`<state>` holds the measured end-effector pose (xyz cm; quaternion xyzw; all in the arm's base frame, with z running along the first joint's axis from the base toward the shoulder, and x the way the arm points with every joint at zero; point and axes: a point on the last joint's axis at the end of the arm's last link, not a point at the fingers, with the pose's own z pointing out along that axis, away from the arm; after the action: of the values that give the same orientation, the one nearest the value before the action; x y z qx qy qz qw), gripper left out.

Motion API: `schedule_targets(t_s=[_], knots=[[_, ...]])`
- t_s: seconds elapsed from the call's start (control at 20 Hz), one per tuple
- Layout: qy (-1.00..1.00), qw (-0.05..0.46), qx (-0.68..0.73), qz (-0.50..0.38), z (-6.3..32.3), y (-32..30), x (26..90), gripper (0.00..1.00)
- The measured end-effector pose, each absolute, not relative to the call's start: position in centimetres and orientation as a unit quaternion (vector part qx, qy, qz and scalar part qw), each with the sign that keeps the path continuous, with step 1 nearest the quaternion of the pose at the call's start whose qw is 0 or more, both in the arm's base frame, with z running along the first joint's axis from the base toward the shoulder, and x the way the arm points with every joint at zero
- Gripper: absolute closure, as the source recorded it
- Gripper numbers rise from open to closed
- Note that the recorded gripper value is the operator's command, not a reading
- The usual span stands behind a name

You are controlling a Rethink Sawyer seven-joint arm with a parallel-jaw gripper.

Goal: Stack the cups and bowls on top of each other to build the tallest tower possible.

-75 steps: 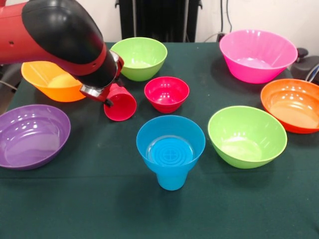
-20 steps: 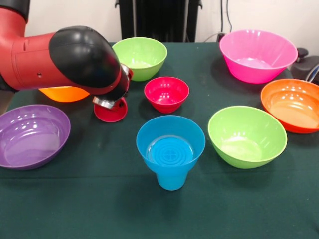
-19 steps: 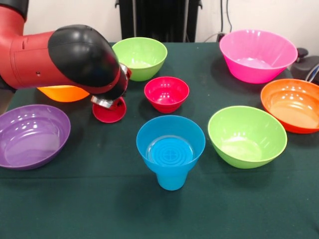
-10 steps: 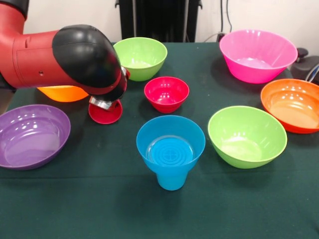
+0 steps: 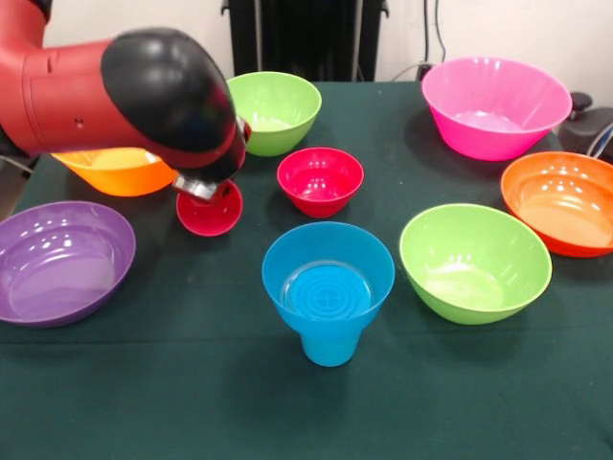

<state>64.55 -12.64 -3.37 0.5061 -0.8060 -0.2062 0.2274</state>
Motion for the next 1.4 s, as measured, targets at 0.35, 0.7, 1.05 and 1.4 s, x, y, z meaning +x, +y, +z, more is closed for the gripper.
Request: schedule_targets(t_s=[0.35, 0.7, 1.05, 1.4], knots=[[-0.809, 0.201, 0.513, -0.206, 1.2, -12.8, 64.3, 1.00], [-0.822, 0.185, 0.502, -0.193, 5.5, -15.5, 64.1, 1.00], [-0.848, 0.157, 0.470, -0.189, 9.8, -20.2, 64.3, 1.00], [-0.870, 0.107, 0.439, -0.199, 14.3, -23.4, 64.9, 1.00]])
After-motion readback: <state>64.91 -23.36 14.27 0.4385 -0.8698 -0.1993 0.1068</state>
